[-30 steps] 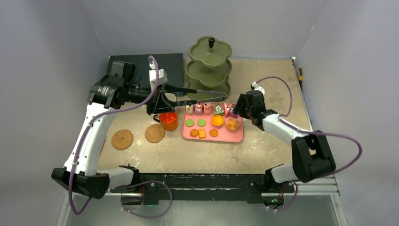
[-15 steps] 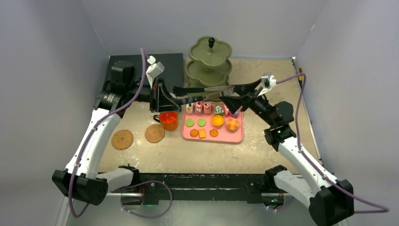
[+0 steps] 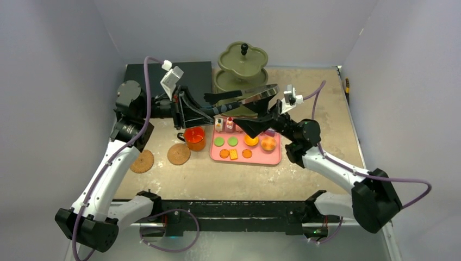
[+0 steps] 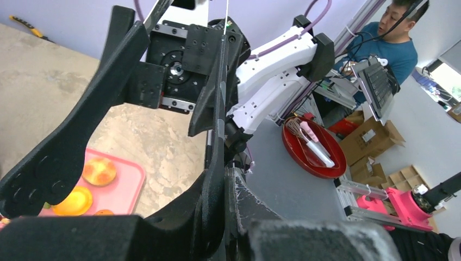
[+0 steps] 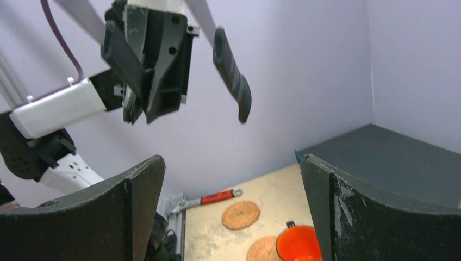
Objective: Serve the afternoon tea
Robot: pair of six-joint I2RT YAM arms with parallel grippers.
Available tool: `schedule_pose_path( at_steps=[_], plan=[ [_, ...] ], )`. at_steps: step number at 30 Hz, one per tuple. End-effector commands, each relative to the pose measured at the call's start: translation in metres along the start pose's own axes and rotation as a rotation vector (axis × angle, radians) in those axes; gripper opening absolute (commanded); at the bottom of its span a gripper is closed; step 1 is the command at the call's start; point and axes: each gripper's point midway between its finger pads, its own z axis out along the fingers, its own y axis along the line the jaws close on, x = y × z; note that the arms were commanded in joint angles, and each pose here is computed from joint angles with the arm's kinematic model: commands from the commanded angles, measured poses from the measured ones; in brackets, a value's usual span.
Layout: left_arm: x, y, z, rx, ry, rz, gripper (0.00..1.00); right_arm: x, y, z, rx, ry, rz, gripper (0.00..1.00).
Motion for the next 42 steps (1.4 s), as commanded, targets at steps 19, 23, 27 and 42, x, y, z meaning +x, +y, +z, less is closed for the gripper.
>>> schedule_pose_path(
  at_steps=[19,23,27,42],
  plan=[
    [-0.007,-0.009,0.001,-0.003,0.022,0.167,0.00,-0.066,0.062,0.040,-0.188,-0.195,-0.143,0.98],
    [-0.002,-0.007,0.000,-0.006,0.037,0.199,0.00,-0.069,0.062,0.044,-0.189,-0.184,-0.145,0.98],
    [-0.001,-0.008,-0.001,-0.010,0.041,0.229,0.00,-0.069,0.063,0.048,-0.199,-0.174,-0.124,0.98],
    [-0.003,-0.018,-0.005,-0.006,0.051,0.284,0.00,-0.076,0.047,0.051,-0.109,-0.193,-0.195,0.98]
  ],
)
